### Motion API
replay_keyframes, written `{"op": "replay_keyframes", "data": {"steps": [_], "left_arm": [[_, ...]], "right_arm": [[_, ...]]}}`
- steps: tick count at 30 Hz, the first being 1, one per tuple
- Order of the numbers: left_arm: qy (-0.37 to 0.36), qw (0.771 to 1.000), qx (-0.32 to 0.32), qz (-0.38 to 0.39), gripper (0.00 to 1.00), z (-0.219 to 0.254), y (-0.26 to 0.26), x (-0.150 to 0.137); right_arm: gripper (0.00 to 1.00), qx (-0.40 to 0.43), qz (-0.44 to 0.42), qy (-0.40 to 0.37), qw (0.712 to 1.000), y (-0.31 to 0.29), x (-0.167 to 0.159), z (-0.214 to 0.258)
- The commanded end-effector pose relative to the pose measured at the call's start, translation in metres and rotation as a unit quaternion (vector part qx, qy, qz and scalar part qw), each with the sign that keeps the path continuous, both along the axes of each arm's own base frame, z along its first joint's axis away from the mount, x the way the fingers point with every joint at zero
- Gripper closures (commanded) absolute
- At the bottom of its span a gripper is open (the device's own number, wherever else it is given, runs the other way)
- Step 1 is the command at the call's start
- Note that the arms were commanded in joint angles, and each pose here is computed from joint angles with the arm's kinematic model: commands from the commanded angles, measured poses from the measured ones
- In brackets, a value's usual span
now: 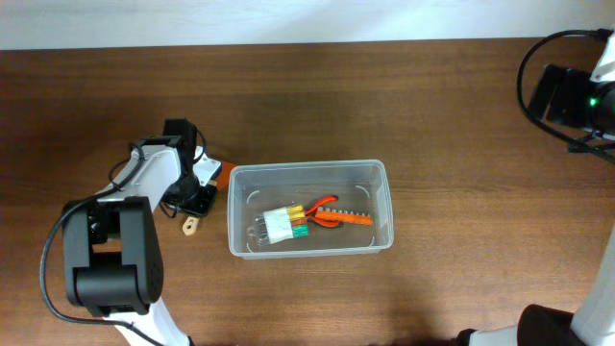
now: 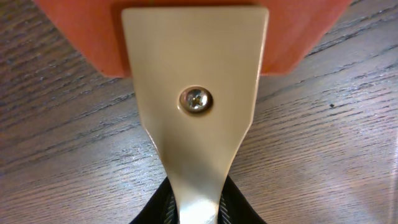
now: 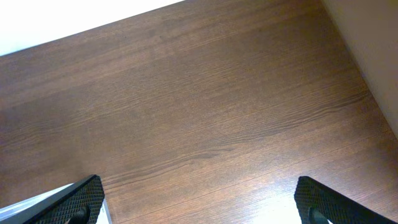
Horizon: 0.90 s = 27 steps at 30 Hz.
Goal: Pack container
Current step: 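Lower the left gripper and grasp the scraper by its handle, then lift the scraper and lower it into the container with left gripper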
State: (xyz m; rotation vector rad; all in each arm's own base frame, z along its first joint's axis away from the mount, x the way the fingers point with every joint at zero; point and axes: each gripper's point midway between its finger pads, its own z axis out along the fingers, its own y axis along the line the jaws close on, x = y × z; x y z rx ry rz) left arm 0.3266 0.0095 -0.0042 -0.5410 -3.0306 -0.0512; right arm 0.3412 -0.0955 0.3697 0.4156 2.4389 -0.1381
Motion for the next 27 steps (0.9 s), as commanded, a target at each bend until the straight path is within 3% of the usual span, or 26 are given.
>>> {"op": "replay_keyframes", "data": {"steps": [1, 6, 12, 19, 27], "left_arm": [[0.032, 0.999, -0.004, -0.002, 0.84, -0.020, -0.003, -0.011], [0.034, 0.999, -0.004, -0.002, 0.84, -0.020, -0.003, -0.012], [0.034, 0.999, -0.004, -0.003, 0.98, -0.020, -0.003, -0.012], [0.032, 0.999, -0.004, -0.002, 0.98, -0.015, -0.003, -0.008], [-0.051, 0.999, -0.001, -0.002, 0.98, 0.069, -0.001, 0.037]], "right_arm": [[0.01, 0.004, -0.003, 0.001, 1.000, -0.002, 0.001, -0.002], [0.01, 0.004, -0.003, 0.001, 1.000, -0.002, 0.001, -0.002], [0.01, 0.004, -0.003, 0.001, 1.000, -0.002, 0.001, -0.002], [0.01, 0.004, -0.003, 0.001, 1.000, -0.002, 0.001, -0.002], [0.01, 0.004, -0.003, 0.001, 1.000, -0.002, 0.001, -0.002]]}}
